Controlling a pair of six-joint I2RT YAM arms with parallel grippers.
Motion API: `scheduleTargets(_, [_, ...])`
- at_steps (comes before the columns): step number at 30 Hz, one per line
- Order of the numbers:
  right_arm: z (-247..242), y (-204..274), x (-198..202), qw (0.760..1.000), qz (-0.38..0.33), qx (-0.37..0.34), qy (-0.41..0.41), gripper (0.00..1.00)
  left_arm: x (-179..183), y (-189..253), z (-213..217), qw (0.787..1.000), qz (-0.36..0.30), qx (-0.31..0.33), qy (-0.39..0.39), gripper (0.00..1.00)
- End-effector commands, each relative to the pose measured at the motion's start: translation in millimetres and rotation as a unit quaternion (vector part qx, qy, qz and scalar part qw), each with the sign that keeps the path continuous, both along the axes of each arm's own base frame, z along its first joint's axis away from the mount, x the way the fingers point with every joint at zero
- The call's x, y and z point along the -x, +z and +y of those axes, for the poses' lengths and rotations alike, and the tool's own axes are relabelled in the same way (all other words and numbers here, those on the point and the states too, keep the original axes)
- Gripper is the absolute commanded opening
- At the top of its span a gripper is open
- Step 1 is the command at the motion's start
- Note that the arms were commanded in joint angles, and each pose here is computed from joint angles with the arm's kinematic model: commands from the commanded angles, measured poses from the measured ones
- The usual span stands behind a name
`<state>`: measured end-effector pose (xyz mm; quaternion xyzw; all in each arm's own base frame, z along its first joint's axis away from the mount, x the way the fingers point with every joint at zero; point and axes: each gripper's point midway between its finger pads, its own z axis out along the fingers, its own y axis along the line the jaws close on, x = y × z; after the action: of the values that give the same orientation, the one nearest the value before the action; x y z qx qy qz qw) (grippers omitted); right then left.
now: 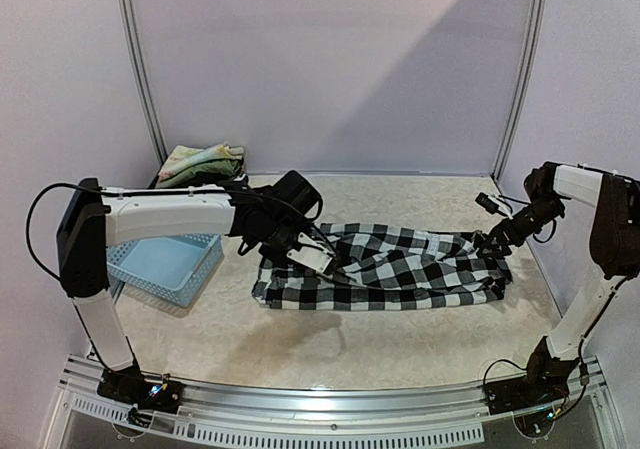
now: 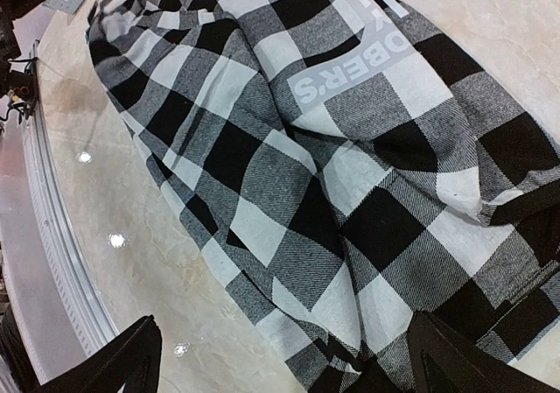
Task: Fold and stack the mixed laundry pile
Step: Adjust the rectangle-folded shirt at the center of the board.
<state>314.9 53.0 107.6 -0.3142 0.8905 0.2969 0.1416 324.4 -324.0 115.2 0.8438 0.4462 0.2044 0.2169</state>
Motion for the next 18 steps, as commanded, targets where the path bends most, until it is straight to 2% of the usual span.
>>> scheduleTargets(1, [2.0,8.4,-4.9,1.0,-0.01,-0.018,0.002,0.99,6.9,34.0,23.5,0.993,-0.006,0.057,0.104,0.28])
scheduleTargets(3, [4.6,12.0,-5.4,1.0,-0.009,-0.028,0.002,0.99,-11.3,60.1,20.1,0.967,-0.039,0.147,0.204,0.29])
scheduleTargets(4, [5.6,13.6,-5.9,0.999,-0.009,-0.032,0.002,0.99,-20.9,70.3,22.8,0.946,-0.054,0.183,0.261,0.28])
scheduleTargets(6, [7.2,18.3,-8.7,0.999,-0.014,-0.04,0.0,0.99,-36.1,91.0,34.7,0.88,-0.082,0.251,0.394,0.29])
scheduleTargets(7, [7.8,20.9,-11.1,0.999,-0.021,-0.042,-0.002,0.99,-34.1,91.1,35.6,0.851,-0.058,0.272,0.445,0.29])
scheduleTargets(8, [8.3,25.1,-13.9,0.999,-0.032,-0.043,-0.008,0.99,-26.5,82.4,25.5,0.826,-0.001,0.295,0.481,0.31])
scheduleTargets(10, [8.0,31.0,-23.1,0.997,-0.058,-0.045,-0.024,0.99,-9.8,67.8,8.1,0.757,0.099,0.341,0.548,0.33])
scheduleTargets(12, [8.9,37.6,-30.8,0.995,-0.07,-0.054,-0.053,0.99,1.1,46.1,2.6,0.661,0.173,0.38,0.624,0.35])
scheduleTargets(13, [10.0,40.7,-33.9,0.993,-0.07,-0.063,-0.065,0.99,10.7,23.1,6.2,0.588,0.211,0.392,0.676,0.38])
scheduleTargets(15, [8.6,41.9,-41.7,0.992,-0.057,-0.069,-0.093,0.99,24.3,-9.3,5.4,0.463,0.296,0.416,0.725,0.42])
scheduleTargets(16, [7.2,41.3,-45.3,0.991,-0.052,-0.068,-0.103,0.99,28.8,-22.0,2.7,0.414,0.332,0.432,0.729,0.43])
scheduleTargets(17, [6.9,40.1,-48.1,0.99,-0.048,-0.07,-0.113,0.99,28.7,-27.0,1.5,0.381,0.351,0.451,0.727,0.43])
scheduleTargets(18, [6.6,38.6,-50.1,0.989,-0.053,-0.072,-0.119,0.99,28.5,-32.3,4.8,0.365,0.353,0.461,0.728,0.43])
